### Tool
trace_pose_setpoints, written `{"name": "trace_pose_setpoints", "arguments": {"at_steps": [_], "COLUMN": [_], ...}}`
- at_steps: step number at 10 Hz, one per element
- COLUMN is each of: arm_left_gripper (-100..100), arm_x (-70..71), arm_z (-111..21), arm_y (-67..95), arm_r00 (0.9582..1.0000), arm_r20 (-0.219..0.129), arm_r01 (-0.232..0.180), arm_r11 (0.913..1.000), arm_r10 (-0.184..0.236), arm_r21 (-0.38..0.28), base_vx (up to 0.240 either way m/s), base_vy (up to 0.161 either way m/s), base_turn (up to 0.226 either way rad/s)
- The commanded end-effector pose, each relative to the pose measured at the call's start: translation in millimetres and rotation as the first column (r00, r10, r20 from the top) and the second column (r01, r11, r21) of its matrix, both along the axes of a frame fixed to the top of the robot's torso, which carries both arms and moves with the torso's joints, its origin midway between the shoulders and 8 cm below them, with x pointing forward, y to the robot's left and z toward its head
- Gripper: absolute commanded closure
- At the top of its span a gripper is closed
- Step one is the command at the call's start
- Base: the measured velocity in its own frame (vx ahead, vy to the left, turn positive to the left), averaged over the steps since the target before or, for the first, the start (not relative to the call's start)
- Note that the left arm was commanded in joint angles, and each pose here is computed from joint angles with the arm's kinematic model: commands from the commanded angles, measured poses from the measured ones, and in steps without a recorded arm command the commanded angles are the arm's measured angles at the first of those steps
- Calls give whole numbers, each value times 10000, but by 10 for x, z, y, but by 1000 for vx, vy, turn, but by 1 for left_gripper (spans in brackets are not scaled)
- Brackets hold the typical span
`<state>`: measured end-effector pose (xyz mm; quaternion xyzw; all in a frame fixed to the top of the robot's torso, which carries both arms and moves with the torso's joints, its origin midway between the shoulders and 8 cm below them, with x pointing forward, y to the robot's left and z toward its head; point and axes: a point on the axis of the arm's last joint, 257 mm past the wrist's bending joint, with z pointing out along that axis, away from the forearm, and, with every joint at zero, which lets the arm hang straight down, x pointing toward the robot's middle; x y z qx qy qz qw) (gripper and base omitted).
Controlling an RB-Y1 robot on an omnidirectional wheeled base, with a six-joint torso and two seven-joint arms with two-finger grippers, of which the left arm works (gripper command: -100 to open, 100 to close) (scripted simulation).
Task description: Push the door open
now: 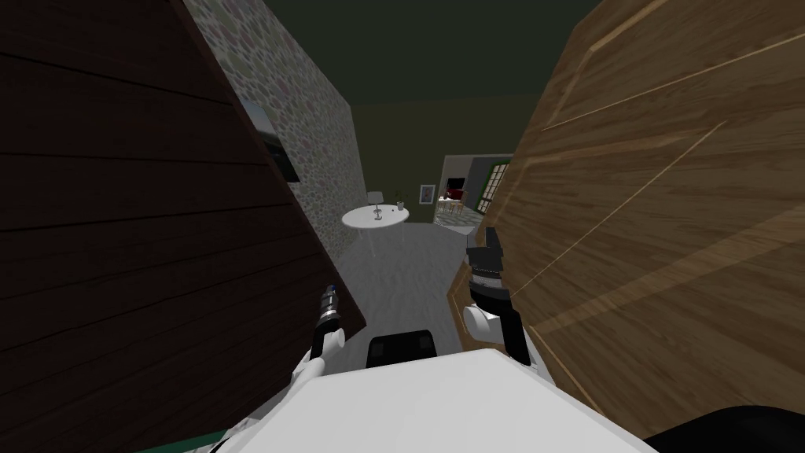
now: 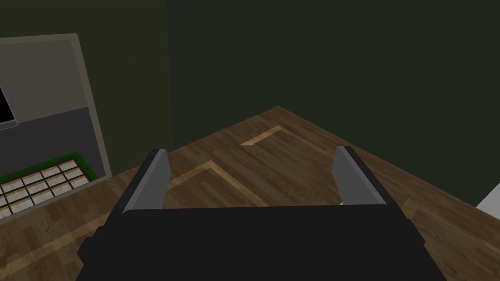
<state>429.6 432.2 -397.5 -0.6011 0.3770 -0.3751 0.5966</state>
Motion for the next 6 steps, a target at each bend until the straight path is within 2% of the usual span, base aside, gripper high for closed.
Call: {"name": "trace_pose_setpoints", "arguments": {"at_steps": [1, 4, 6], "arm_left_gripper": [100, 100, 100], "arm_x": [-26, -89, -150], "arm_z": [40, 43, 47], "arm_y": [101, 243, 372], "arm_r00": [9998, 9985, 9961], "arm_r20": [65, 62, 59], "arm_r01": [-192, -553, -884], "arm_r11": [9998, 9985, 9961], "arm_r10": [192, 553, 884], "arm_r21": [46, 47, 46], "base_vx": [170, 171, 207], "base_vy": [-5, 21, -1], "base_turn": [48, 27, 47]}}
